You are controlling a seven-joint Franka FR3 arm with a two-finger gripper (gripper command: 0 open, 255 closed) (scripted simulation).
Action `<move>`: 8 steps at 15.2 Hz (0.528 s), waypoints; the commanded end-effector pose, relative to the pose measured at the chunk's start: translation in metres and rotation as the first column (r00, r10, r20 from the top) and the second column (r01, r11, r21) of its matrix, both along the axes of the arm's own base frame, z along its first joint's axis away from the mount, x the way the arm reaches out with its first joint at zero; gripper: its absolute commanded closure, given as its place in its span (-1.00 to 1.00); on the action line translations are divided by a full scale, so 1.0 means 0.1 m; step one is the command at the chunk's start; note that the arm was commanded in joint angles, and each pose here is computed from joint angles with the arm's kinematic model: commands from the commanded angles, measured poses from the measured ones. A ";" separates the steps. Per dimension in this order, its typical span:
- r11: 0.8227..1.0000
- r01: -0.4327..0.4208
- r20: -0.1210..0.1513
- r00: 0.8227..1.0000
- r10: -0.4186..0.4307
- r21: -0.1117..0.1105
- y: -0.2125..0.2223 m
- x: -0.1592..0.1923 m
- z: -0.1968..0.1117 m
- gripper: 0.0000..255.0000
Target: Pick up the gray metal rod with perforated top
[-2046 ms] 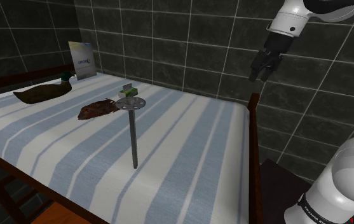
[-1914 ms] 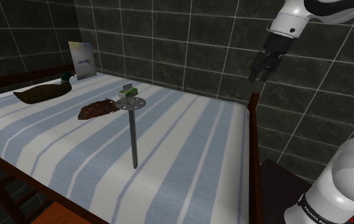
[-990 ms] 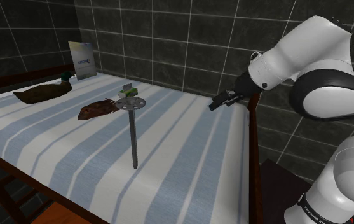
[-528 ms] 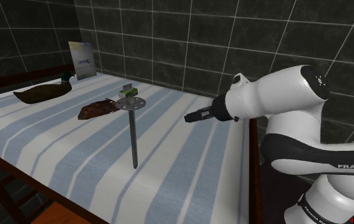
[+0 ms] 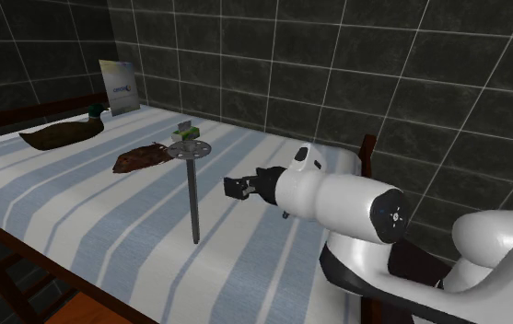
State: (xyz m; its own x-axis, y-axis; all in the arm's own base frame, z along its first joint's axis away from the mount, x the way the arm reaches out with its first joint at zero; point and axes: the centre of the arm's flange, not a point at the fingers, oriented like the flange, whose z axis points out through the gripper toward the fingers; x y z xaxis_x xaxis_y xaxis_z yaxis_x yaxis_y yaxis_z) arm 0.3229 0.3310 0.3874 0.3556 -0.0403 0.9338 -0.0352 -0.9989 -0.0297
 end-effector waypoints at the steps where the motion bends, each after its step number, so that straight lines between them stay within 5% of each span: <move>1: 1.000 0.005 0.070 0.998 -0.005 -0.010 0.25 0.09 -0.22 -1.00; 8: 0.999 0.027 0.322 0.947 -0.013 -0.038 1.03 0.55 -0.75 -1.00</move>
